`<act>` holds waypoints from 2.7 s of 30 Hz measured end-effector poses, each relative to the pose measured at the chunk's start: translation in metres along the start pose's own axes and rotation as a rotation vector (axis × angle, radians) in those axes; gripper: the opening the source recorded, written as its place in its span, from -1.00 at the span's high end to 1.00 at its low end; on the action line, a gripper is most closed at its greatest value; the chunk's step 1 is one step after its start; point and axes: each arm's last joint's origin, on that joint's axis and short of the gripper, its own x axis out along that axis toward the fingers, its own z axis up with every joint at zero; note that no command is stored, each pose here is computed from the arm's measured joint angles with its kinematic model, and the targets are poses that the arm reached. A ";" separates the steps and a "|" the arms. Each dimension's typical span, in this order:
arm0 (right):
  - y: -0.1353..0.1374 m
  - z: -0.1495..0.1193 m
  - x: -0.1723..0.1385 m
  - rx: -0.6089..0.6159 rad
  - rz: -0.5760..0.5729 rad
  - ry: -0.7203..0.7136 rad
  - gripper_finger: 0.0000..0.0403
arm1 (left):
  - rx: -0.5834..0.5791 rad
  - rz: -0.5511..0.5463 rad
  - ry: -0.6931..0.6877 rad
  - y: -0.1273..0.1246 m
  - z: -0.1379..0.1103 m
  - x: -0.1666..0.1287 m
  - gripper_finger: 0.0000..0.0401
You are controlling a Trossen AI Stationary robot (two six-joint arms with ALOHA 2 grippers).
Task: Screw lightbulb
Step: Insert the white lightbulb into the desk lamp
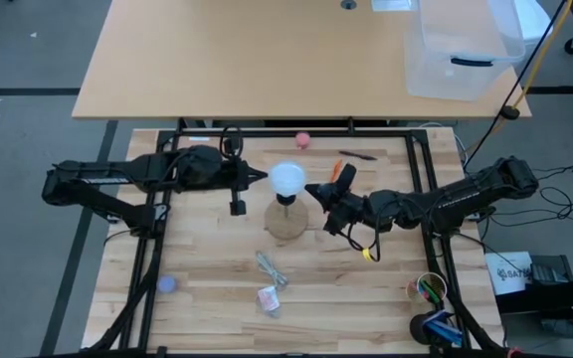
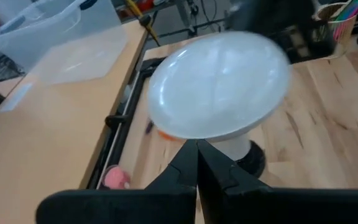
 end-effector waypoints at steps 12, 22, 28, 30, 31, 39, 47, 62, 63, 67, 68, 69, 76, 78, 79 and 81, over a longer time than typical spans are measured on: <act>0.007 0.001 -0.004 0.002 0.021 0.060 1.00 | 0.008 0.079 0.034 0.002 -0.002 -0.015 1.00; -0.007 -0.022 0.013 0.005 -0.041 0.135 1.00 | 0.055 -0.059 -0.027 -0.015 0.004 -0.019 1.00; -0.012 -0.025 0.017 0.011 -0.038 0.083 1.00 | 0.058 -0.063 -0.023 -0.018 0.005 -0.009 1.00; -0.012 -0.024 0.017 0.011 -0.042 0.075 1.00 | 0.058 -0.062 -0.025 -0.018 0.005 -0.009 1.00; -0.013 -0.024 0.017 0.009 -0.045 0.072 1.00 | 0.058 -0.062 -0.025 -0.018 0.005 -0.009 1.00; -0.013 -0.020 0.015 0.009 -0.043 0.041 1.00 | 0.045 -0.044 -0.017 -0.014 0.004 -0.008 1.00; -0.008 -0.010 0.008 0.012 -0.022 0.005 1.00 | 0.023 0.002 0.008 -0.003 0.000 -0.002 1.00; 0.006 0.003 -0.004 0.046 0.049 -0.011 1.00 | 0.000 0.114 0.068 0.015 -0.007 0.007 1.00; 0.006 0.002 -0.004 0.041 0.047 0.004 1.00 | -0.002 0.116 0.053 0.015 -0.006 0.002 1.00; 0.005 -0.002 -0.002 0.033 0.017 0.060 1.00 | -0.003 0.069 -0.017 0.012 0.000 -0.015 1.00; 0.003 -0.004 -0.001 0.029 0.010 0.071 1.00 | -0.001 0.041 -0.038 0.010 0.002 -0.018 1.00; 0.002 -0.006 0.001 0.024 0.004 0.081 1.00 | 0.003 0.014 -0.052 0.008 0.003 -0.020 1.00; -0.009 -0.018 0.012 0.003 -0.055 0.119 1.00 | 0.032 -0.119 -0.087 -0.013 0.008 -0.018 1.00; -0.011 -0.020 0.014 -0.004 -0.048 0.095 1.00 | 0.037 -0.130 -0.080 -0.016 0.008 -0.015 1.00; -0.011 -0.021 0.015 -0.005 -0.043 0.077 1.00 | 0.039 -0.131 -0.078 -0.018 0.008 -0.014 1.00; -0.013 -0.022 0.016 -0.001 -0.045 0.065 1.00 | 0.039 -0.129 -0.068 -0.019 0.008 -0.010 1.00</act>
